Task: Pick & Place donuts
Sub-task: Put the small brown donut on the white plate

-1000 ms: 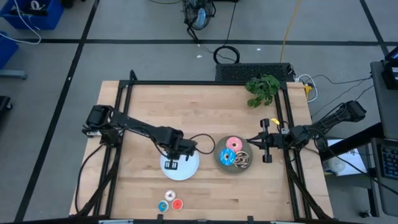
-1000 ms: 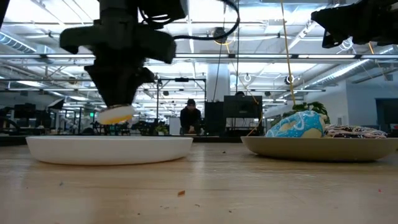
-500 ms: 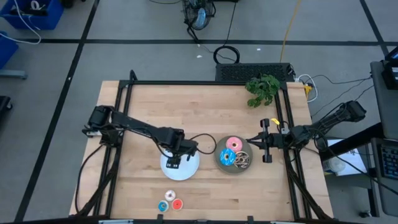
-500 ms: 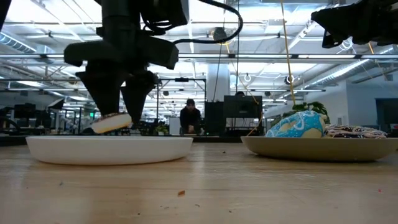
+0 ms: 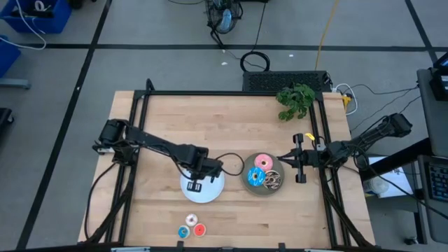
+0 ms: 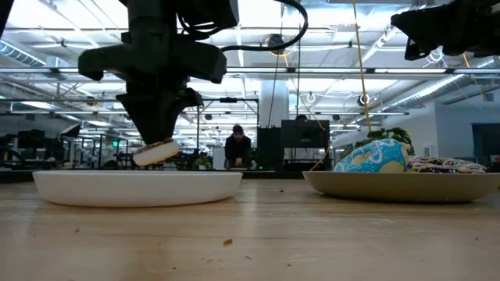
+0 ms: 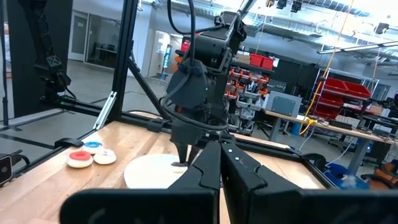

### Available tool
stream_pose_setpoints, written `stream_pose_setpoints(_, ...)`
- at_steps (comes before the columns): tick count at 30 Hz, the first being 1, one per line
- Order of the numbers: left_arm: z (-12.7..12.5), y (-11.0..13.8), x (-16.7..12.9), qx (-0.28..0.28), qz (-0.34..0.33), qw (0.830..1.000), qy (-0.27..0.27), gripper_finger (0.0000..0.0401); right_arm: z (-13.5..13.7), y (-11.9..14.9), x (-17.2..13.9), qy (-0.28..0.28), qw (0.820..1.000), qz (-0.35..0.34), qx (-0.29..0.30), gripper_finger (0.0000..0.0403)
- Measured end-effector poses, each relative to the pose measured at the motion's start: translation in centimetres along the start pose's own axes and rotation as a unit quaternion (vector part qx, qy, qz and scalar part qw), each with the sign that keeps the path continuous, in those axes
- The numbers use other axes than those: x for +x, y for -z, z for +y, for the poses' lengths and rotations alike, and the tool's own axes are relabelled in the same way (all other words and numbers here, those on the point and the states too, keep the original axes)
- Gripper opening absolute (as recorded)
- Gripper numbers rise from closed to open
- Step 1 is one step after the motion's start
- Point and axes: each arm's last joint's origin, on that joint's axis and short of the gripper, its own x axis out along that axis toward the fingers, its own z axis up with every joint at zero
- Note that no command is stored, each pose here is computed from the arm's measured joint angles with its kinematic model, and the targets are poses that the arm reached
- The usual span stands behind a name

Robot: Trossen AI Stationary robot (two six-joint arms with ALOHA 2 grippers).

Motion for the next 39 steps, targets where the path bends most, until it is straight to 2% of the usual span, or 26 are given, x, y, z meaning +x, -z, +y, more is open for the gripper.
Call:
stream_pose_setpoints(9, -0.3, 0.0, 0.0, 0.023, 0.0, 1.0, 0.001, 0.0146, 0.0, 0.0, 0.0, 0.0, 1.0, 0.0, 0.0, 0.0)
stream_pose_setpoints(14, -0.5, 0.0, 0.0, 0.012, -0.003, 1.0, 0.0, 0.022, 0.0, 0.0, 0.0, -0.001, 1.0, 0.0, 0.003, 0.0)
stream_pose_setpoints(17, -0.4, -0.1, 0.0, -0.007, -0.004, 1.0, -0.014, 0.0248, 0.1, 0.0, 0.1, -0.02, 1.0, -0.004, 0.013, 0.0)
stream_pose_setpoints(21, -0.1, -0.1, 0.0, -0.025, -0.004, 1.0, -0.018, 0.0258, 0.4, 0.0, 0.8, -0.029, 1.0, 0.002, 0.004, 0.0)
stream_pose_setpoints(25, 0.6, -0.1, 0.0, -0.048, -0.004, 0.999, -0.015, 0.0253, 1.3, 0.0, 3.0, -0.048, 0.998, 0.036, -0.035, 0.0)
stream_pose_setpoints(28, 1.2, -0.1, 0.0, -0.062, -0.003, 0.998, -0.015, 0.0244, 2.0, 0.3, 5.8, -0.051, 0.995, 0.06, -0.068, 0.0)
stream_pose_setpoints(32, 1.9, -0.1, 0.0, -0.094, -0.004, 0.995, -0.015, 0.024, 3.3, 2.1, 10.0, -0.059, 0.986, 0.111, -0.113, 0.0)
stream_pose_setpoints(39, 1.5, -0.1, 0.0, -0.094, -0.004, 0.995, -0.014, 0.0242, 6.0, 5.0, 16.7, -0.074, 0.979, 0.121, -0.145, 0.0)
